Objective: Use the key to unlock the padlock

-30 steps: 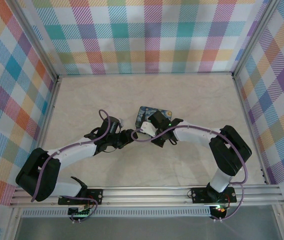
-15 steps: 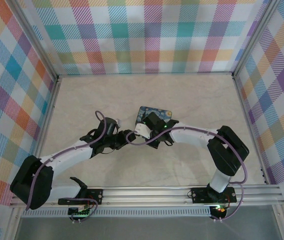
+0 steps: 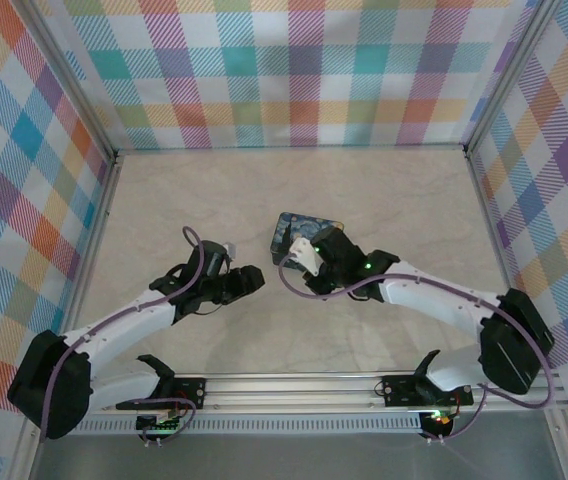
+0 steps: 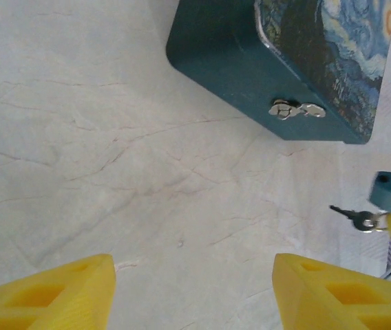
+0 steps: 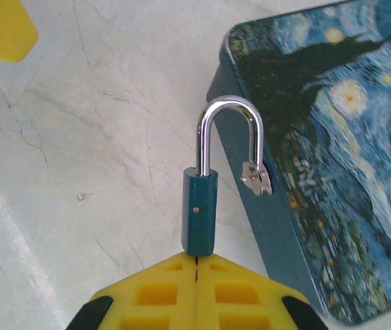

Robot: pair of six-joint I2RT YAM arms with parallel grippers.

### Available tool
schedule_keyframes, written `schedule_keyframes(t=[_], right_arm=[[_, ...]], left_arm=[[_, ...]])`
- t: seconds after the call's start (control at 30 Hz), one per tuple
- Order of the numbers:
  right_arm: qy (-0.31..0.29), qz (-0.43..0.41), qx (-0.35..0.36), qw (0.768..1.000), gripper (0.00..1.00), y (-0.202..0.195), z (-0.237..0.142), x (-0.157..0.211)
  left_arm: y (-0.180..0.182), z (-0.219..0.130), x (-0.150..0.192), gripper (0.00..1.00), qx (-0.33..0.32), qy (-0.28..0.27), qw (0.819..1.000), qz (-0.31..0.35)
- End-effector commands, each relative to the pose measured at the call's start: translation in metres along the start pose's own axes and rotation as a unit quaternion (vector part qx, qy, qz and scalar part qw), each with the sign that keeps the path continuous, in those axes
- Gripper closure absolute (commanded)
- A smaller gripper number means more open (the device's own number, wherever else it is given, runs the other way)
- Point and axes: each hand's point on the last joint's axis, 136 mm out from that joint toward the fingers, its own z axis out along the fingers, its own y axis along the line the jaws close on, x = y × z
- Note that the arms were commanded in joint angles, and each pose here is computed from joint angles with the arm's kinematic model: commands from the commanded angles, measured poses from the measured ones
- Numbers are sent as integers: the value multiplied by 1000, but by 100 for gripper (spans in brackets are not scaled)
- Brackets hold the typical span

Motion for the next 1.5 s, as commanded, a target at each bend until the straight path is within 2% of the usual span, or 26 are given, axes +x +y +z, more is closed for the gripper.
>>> schedule_keyframes(t=[0.0, 0.03, 0.07, 0.33, 0.47, 0.57, 0.67, 0.77, 1.0, 1.47], right_arm=[[4, 65, 15, 998, 100, -7, -12, 10], [2, 77, 23, 997, 100, -11, -16, 12], [3, 103, 32, 994, 100, -16, -20, 15], [1, 244, 81, 966, 100, -55, -55, 42], [14, 343, 118, 932, 100, -83, -73, 66], [41, 411, 156, 897, 100, -106, -83, 93], [66, 461, 178, 867, 100, -124, -83, 119], [88, 490, 183, 848, 100, -135, -76, 133], [122, 531, 171, 821, 100, -157, -46, 151], [168, 549, 150, 805, 96, -170, 5, 160]], left_arm=[[8, -5, 5, 33, -18, -1, 1000, 19], [9, -5, 4, 26, -19, -2, 1000, 18], [9, -6, 4, 0, -19, -3, 1000, 19], [-5, -10, -2, 0, -6, -2, 999, 45], [-17, -9, -2, 0, 10, 9, 998, 59], [-30, -9, -5, 0, 25, 14, 997, 71], [-40, -9, -8, 0, 27, 14, 996, 86], [-45, -6, -8, 0, 29, 19, 995, 93], [-47, 0, -2, 0, 27, 23, 995, 95], [-36, -2, 4, 0, 14, 21, 996, 87]])
